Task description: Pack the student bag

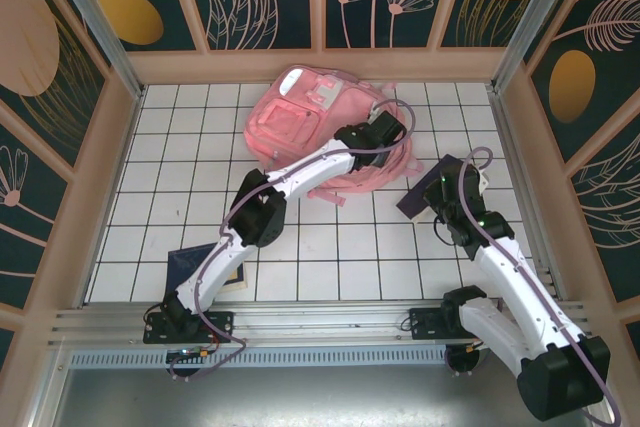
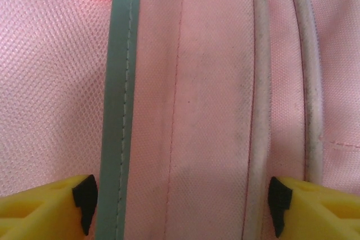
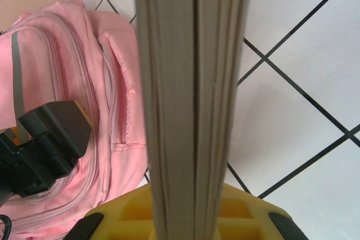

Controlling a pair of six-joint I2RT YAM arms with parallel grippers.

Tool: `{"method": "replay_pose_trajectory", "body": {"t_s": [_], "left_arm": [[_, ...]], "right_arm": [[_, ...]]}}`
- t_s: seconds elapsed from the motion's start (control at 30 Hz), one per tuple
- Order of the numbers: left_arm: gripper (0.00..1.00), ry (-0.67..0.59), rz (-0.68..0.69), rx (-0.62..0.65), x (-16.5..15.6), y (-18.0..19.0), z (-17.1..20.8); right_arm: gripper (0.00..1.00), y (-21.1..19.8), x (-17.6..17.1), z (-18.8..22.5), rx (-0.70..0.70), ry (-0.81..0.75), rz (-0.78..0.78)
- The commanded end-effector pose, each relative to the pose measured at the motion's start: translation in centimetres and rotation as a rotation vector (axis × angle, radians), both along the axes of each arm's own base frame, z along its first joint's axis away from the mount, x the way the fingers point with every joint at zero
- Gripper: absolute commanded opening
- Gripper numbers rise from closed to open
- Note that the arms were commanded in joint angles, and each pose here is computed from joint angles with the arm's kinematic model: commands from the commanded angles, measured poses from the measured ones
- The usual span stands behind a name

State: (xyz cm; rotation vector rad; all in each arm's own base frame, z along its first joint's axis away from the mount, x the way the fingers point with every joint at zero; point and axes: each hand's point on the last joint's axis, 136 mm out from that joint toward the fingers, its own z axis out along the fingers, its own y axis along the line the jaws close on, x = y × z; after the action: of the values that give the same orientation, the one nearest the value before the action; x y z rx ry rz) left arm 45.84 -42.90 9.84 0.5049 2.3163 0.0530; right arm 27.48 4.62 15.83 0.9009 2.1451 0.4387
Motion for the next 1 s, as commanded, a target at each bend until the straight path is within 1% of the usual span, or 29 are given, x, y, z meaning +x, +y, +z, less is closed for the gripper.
{"method": "replay_pose_trajectory", "body": {"t_s": [0.0, 0.03, 0.1, 0.2, 0.33, 0.37, 0.53, 0.63, 0.73, 0.83, 0.9, 0.97], "left_arm": [[0.72, -0.030, 0.010, 0.041, 0.7, 0.4, 0.1], [0.66, -0.028, 0.016, 0.035, 1.0, 0.6, 0.0], [0.49, -0.033, 0.023, 0.018, 1.4, 0.9, 0.5], [0.27, -0.030, 0.012, -0.036, 1.8, 1.0, 1.7], [0.03, -0.031, -0.025, -0.106, 1.7, 0.6, 4.2], [0.00, -0.030, -0.035, -0.127, 1.7, 0.4, 4.8], [0.00, -0.023, -0.079, -0.256, 1.5, 0.1, 8.9], [0.00, -0.023, -0.100, -0.323, 1.4, 1.0, 12.0], [0.00, -0.046, -0.117, -0.350, 1.1, 2.5, 15.5], [0.00, -0.051, -0.170, -0.380, 0.3, 3.6, 18.6], [0.00, -0.058, -0.203, -0.401, -0.4, 4.3, 20.6], [0.00, -0.074, -0.204, -0.405, -0.7, 5.5, 22.0]], "right_arm": [[0.00, 0.5, 0.9, 0.9, 0.044, -0.051, 0.005], [0.00, 0.5, 0.9, 0.9, 0.045, -0.052, 0.005], [0.00, 0.5, 0.8, 1.0, 0.046, -0.052, 0.005], [0.00, 0.5, 0.8, 1.4, 0.045, -0.064, 0.004], [0.00, 0.3, 0.8, 2.0, 0.041, -0.085, 0.002], [0.00, 0.2, 0.8, 2.1, 0.038, -0.088, 0.001], [0.00, 0.2, 1.0, 3.1, 0.033, -0.105, 0.003], [0.00, 0.3, 1.2, 3.9, 0.025, -0.126, 0.016], [0.00, 0.8, 1.5, 4.5, 0.033, -0.148, 0.044], [0.00, 2.6, 2.1, 5.6, 0.055, -0.197, 0.147], [0.00, 4.2, 2.5, 6.6, 0.080, -0.252, 0.242], [0.00, 5.7, 2.8, 7.6, 0.114, -0.303, 0.319]]}}
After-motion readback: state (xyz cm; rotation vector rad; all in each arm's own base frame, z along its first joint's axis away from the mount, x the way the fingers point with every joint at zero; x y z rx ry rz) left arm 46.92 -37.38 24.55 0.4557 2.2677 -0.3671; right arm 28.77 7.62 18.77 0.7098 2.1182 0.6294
